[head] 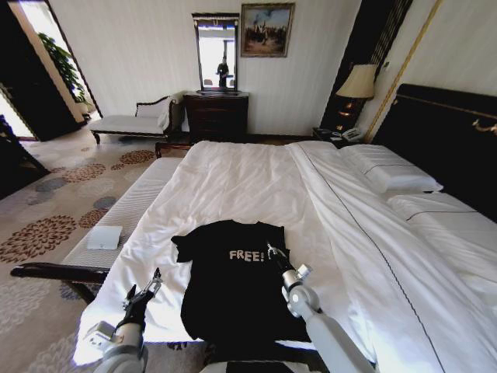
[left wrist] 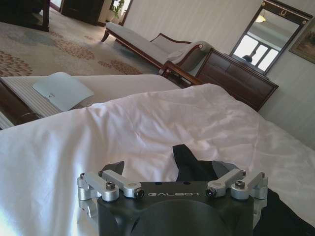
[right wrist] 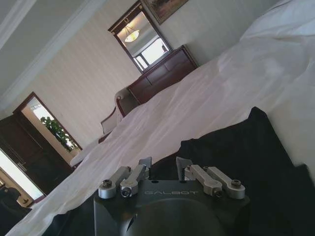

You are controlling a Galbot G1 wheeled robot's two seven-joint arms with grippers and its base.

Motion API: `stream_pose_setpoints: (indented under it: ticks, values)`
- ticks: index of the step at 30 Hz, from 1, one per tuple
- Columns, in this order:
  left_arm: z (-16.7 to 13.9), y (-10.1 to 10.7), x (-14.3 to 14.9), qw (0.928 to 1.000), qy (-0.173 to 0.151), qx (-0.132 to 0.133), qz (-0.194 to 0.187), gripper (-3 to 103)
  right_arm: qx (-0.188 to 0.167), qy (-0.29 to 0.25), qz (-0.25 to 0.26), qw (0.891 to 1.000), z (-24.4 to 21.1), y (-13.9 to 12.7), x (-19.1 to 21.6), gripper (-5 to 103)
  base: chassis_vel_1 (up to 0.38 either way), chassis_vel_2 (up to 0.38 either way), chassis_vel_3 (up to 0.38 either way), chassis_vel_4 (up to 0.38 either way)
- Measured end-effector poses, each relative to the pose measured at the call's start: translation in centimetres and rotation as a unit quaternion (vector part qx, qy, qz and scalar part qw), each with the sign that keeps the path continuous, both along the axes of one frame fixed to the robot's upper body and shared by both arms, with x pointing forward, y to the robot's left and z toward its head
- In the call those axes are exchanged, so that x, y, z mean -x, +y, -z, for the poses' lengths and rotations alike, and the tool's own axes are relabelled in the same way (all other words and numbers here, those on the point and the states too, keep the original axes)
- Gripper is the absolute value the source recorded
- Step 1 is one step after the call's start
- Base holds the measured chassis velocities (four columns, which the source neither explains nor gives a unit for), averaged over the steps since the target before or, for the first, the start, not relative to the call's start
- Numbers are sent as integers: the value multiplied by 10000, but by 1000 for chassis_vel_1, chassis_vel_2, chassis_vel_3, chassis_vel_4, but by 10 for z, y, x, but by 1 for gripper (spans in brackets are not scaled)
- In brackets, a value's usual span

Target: Fold the clothes on the bed.

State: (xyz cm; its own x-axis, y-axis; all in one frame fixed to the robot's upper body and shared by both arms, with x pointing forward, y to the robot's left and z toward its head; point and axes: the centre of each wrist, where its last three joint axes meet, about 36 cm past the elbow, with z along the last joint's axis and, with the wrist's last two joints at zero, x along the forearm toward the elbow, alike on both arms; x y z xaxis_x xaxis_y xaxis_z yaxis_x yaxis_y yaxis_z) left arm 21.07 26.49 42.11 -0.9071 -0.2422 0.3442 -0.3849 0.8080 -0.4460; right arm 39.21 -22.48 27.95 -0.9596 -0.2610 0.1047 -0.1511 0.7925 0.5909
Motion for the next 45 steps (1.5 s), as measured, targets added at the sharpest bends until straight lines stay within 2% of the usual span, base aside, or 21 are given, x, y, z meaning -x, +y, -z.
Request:
stream_pose_setpoints:
  ticks: [1,2,5,6,8,10,14,16,20,27,36,38,45]
  values:
    - [1,-1,-1,10000,5,2,6,100,-20,-65,-12,10000,-3,-1,4,30,0,0,0,0]
    - [1,-1,-1,10000,5,2,6,100,-20,-65,-12,10000,-3,-1,4,30,0,0,0,0]
    - [3,-3,-2,10000,17,9,23,100,-225,-263,0,9994,-20,-3,19,46,0,0,0,0]
    - [3,-3,-2,10000,17,9,23,100,-225,-263,0,9994,-20,-3,19,46,0,0,0,0]
    - [3,-2,-3,10000,20,6,22,100,-404,-223,146,9988,-30,-2,27,57,0,0,0,0]
    - [3,-2,-3,10000,21,2,21,100,-490,-77,287,9984,-33,-3,30,57,0,0,0,0]
    - [3,-1,-3,10000,26,-11,19,100,-809,693,770,9913,-39,-9,27,79,0,0,0,0]
    - [3,-1,-3,10000,27,-11,19,100,-861,857,830,9891,-39,-13,25,79,0,0,0,0]
    - [4,-1,-3,10000,39,-11,21,100,-970,1172,937,9839,-37,-25,18,98,0,0,0,0]
    - [6,-1,-4,10000,51,4,23,100,-953,1181,925,9841,-36,-25,18,100,0,0,0,0]
    - [5,1,-6,10000,31,-11,11,100,-695,1143,1165,9841,-31,-21,12,100,0,0,0,0]
    - [8,1,-7,10000,53,-3,-2,100,-522,1255,1353,9814,-30,-22,10,100,0,0,0,0]
    - [10,0,-7,10000,72,19,14,100,-657,1358,1288,9801,-31,-21,15,100,0,0,0,0]
